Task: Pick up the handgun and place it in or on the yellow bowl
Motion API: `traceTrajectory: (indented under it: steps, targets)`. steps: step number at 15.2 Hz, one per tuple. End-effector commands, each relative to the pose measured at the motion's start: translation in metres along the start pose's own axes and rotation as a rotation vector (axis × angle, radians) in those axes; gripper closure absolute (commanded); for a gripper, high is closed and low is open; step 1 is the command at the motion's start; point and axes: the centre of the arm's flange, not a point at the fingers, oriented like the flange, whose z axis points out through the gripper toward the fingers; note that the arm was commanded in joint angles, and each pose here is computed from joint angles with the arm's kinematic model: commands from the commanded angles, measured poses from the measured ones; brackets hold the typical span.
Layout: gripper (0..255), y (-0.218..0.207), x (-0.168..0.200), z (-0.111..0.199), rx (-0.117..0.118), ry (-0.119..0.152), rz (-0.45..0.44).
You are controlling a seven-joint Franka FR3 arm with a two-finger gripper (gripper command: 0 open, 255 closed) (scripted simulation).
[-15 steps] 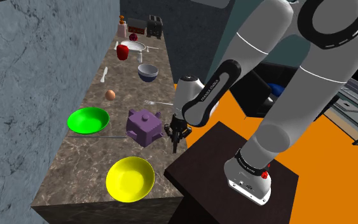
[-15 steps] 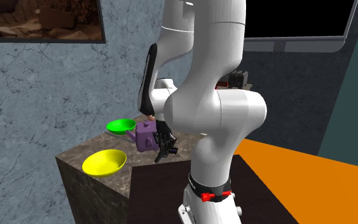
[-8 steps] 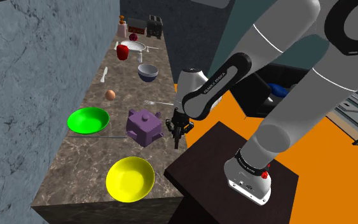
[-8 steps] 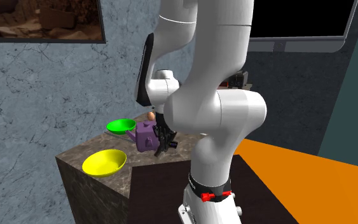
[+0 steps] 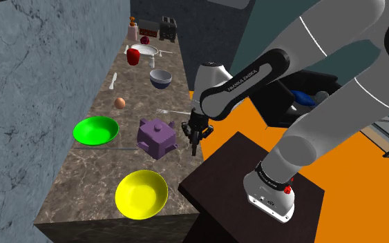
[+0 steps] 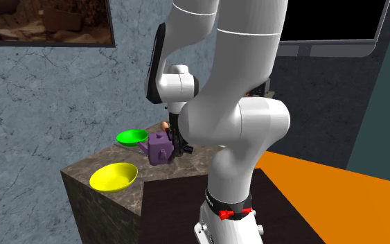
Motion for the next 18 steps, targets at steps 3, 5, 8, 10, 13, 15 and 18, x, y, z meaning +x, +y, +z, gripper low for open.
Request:
traceTrajectory:
  steps: [3,5,8,10,13,15,18]
  targets:
    - [255,-0.007,-0.012,-0.013,0.000,-0.001,0.000]
    - [255,-0.023,-0.033,-0.013,0.000,-0.001,0.000]
    - [255,-0.046,-0.065,-0.014,0.000,-0.001,0.000]
    - [255,-0.062,-0.087,-0.015,0.000,-0.001,0.000]
    - [255,-0.085,-0.118,-0.015,0.000,-0.001,0.000]
    - [255,-0.101,-0.140,-0.016,0.000,-0.001,0.000]
    - [255,-0.125,-0.171,-0.017,0.000,-0.001,0.000]
